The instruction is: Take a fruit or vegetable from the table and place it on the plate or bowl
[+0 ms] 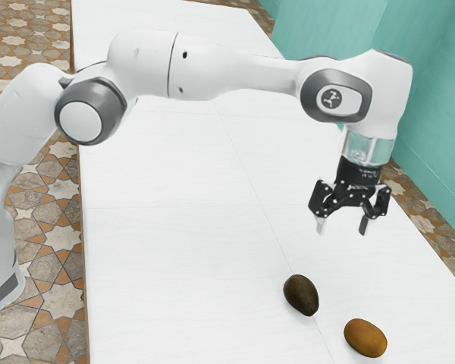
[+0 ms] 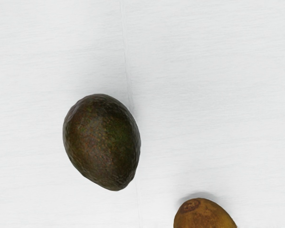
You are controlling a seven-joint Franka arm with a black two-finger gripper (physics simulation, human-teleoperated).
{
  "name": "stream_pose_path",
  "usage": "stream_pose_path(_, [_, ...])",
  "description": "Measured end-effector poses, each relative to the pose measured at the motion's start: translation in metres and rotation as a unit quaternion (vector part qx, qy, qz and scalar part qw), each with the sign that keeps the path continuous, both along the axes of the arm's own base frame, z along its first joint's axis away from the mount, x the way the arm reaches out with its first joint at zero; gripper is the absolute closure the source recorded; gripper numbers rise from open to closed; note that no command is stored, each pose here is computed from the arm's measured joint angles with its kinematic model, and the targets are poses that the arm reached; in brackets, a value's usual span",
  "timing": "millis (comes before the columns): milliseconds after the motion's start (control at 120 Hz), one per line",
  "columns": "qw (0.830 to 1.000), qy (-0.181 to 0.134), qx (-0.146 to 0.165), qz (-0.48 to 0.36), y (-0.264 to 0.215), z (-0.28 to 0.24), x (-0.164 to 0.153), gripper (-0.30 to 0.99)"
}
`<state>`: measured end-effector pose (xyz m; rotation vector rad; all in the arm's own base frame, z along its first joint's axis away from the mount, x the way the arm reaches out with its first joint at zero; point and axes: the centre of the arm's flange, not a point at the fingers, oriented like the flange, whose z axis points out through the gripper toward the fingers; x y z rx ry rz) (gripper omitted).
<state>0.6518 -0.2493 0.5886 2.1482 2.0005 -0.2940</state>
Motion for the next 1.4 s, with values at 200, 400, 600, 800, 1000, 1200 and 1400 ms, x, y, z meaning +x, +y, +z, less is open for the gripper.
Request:
stream_pose_path(200, [0.999,-0.011,-0.008,-0.038,-0.005,-0.028,0.016,0.00])
stream_pose_path(400, [0.957,-0.095,0.095,-0.257,-0.002,-0.048,0.029,0.00])
stream_pose_path(600, [0.847,-0.146,0.135,-0.493,-0.023,-0.055,0.029,0.00])
stream_pose_path(800, [0.683,-0.194,0.077,-0.700,-0.098,-0.119,0.026,0.00])
stream_pose_path(1000, [0.536,-0.254,0.080,-0.801,-0.122,-0.116,0.024,0.00])
stream_pose_path(1200, [0.419,-0.236,0.071,-0.874,-0.131,-0.124,-0.012,0.00])
stream_pose_path(1400, [0.345,-0.242,0.069,-0.904,-0.127,-0.125,-0.011,0.00])
